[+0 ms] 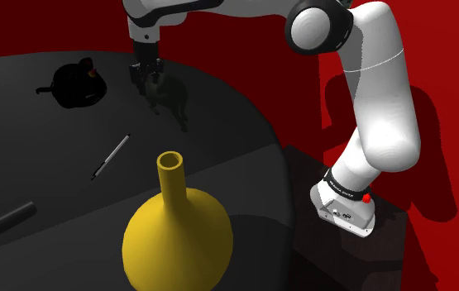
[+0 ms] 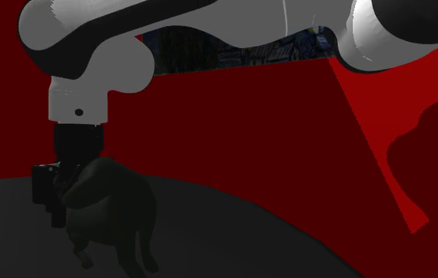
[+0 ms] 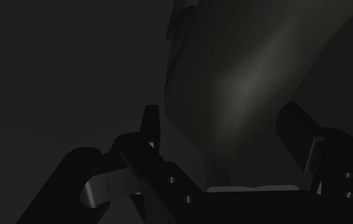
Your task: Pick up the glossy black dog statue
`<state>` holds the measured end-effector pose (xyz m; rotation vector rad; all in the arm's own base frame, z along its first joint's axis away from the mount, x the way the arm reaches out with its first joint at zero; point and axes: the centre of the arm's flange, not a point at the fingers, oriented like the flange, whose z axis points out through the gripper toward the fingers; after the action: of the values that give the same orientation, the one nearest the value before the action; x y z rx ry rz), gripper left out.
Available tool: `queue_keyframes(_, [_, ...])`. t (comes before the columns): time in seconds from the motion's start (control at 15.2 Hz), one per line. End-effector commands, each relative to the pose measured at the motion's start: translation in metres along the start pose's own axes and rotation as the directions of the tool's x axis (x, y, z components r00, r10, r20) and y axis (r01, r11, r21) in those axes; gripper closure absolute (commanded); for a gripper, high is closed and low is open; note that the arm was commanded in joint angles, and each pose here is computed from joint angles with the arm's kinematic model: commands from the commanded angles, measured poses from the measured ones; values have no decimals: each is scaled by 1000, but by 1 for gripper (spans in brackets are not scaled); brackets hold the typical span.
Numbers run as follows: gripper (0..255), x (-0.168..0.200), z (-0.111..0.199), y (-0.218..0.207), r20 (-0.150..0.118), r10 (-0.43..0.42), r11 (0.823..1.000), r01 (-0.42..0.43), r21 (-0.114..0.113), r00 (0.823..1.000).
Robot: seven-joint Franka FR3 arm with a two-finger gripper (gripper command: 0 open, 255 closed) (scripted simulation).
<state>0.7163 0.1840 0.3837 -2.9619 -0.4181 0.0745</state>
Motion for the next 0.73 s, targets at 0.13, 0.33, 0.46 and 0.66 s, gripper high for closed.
queue_keyframes(0.13, [255,-1,0,0,3,0,1000,0,0,1000])
queue_keyframes(0.33, [255,-2,-16,-3,3,0,1000,0,0,1000])
queue_keyframes(0.46, [255,-2,-26,-4,3,0,1000,0,0,1000])
queue_keyframes(0.66, [255,-2,-42,-7,3,0,1000,0,0,1000])
